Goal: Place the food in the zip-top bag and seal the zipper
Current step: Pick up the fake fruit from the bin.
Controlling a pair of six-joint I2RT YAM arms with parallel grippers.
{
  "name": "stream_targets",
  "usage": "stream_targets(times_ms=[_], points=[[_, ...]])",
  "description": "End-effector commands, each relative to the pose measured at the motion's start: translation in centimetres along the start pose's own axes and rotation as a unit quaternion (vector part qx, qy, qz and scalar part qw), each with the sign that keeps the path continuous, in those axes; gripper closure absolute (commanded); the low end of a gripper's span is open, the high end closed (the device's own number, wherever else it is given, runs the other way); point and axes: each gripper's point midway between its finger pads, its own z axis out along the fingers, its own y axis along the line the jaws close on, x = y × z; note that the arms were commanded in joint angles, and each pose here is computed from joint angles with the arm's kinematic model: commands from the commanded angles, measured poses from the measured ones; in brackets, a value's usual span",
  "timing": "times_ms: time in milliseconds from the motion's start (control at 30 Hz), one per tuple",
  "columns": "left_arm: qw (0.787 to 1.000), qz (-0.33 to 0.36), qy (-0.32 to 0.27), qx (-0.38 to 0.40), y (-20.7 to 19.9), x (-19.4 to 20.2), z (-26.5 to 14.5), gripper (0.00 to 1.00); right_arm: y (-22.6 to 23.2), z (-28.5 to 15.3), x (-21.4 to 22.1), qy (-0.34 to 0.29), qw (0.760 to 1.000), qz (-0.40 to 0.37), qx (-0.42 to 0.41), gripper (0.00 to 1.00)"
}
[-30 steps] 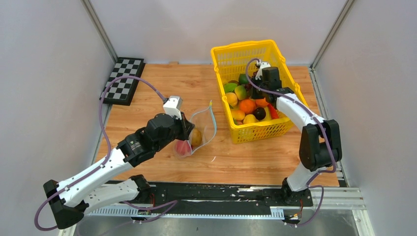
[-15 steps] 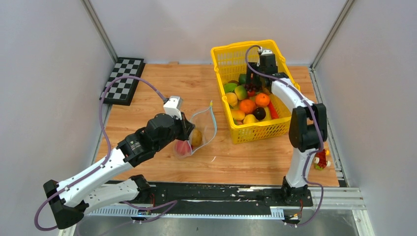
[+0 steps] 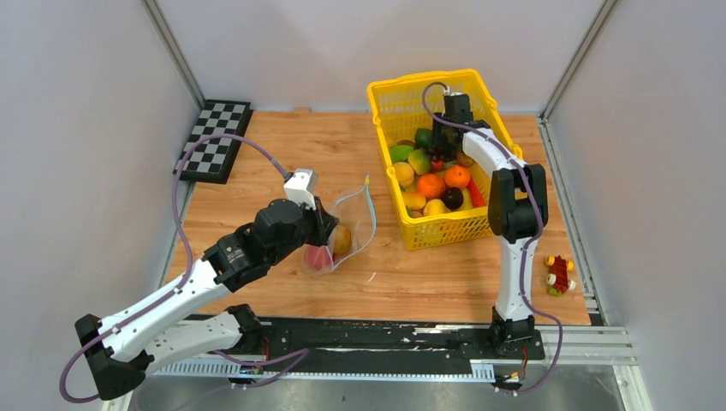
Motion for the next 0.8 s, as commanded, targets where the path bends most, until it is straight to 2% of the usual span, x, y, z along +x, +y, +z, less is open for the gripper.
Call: stream_targets(times_ms=[0, 100, 267, 767], points=[[1.0, -0.012, -0.019, 0.006, -0.3, -0.9, 0.0, 1.0, -0.2, -0.1, 2.7, 0.043, 0.999, 0.002, -0.005, 0.67], [1.0, -0.012, -0.018, 0.006, -0.3, -0.8, 0.1, 1.0, 0.2, -1.8, 2.0, 0.027, 0.999, -0.004, -0.021, 0.85], [1.0, -0.014, -0.017, 0.006, -0.3, -0.7, 0.2, 1.0, 1.2, -5.0, 0.6, 0.002, 0.998, -0.012, -0.057, 0.99], [1.0, -0.014, -0.015, 0.01, -0.5, -0.6, 0.4, 1.0, 2.2, -12.2, -0.6, -0.049, 0.994, -0.012, -0.102, 1.0]])
